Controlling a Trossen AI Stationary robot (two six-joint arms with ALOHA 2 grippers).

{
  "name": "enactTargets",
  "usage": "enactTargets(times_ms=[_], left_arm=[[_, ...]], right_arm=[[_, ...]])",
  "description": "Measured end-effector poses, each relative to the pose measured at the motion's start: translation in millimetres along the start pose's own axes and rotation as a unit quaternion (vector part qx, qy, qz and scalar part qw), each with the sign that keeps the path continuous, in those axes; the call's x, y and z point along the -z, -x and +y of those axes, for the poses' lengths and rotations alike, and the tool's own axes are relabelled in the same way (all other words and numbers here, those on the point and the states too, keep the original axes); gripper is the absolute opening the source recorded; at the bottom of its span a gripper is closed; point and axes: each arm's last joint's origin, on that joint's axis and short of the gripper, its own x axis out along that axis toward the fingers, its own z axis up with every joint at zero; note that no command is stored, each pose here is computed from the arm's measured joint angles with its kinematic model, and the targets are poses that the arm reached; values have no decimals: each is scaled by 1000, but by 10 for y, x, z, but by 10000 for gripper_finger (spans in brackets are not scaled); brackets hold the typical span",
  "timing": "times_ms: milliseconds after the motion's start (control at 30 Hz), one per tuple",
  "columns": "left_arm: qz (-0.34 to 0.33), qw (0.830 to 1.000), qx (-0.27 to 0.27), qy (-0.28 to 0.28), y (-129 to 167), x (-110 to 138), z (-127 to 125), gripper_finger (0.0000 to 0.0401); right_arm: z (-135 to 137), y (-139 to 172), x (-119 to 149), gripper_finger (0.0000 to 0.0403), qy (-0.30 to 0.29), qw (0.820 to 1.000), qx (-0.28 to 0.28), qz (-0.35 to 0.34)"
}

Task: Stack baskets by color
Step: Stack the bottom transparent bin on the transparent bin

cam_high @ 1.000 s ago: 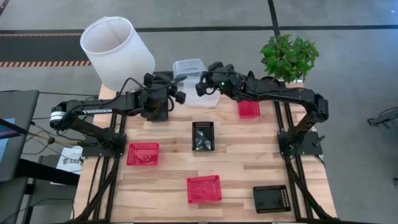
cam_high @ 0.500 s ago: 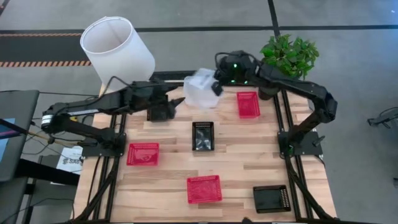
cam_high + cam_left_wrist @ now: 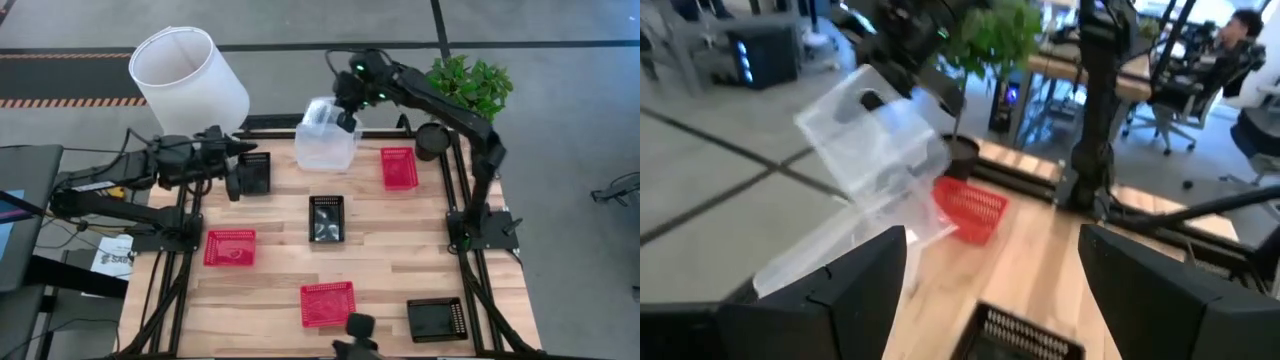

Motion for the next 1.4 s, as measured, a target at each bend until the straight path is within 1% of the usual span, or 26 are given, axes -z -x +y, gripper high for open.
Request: enactTargets(times_ms=[167,233,333,400,533,633,700,833,1067,1400], left_arm=[[29,1000,-7,11,-48,59,-2,284],[38,999,-7,12,-86,80,-18,284],[52,999,-8,7,-113,115,-34,284],[51,999,-7,10,-137,125,-42,284],[62,998,-13,12,-182,194,-39,284],[70,997,-16,18,-219,264,-36,284],[67,997,-14,25,-251,303,-38,284],[78,996,-17,35,-287,384,-32,284],[59,998,-9,34,-307,375,-42,284],[55,998,-8,29,-309,368,-44,284]], right_arm=[[-69,-304,-97,1,21,998,-27,49],[-75,-407,-34,1,31,998,-28,55],[-88,-518,52,1,27,996,-36,78],[-125,-534,74,0,18,996,-32,82],[-105,-583,49,0,34,996,-26,73],[-126,-607,100,0,40,995,-31,89],[-119,-639,90,0,44,995,-26,86],[-129,-672,125,0,47,994,-20,100],[-126,-679,100,0,83,992,-7,95],[-133,-680,102,0,107,989,-1,99]])
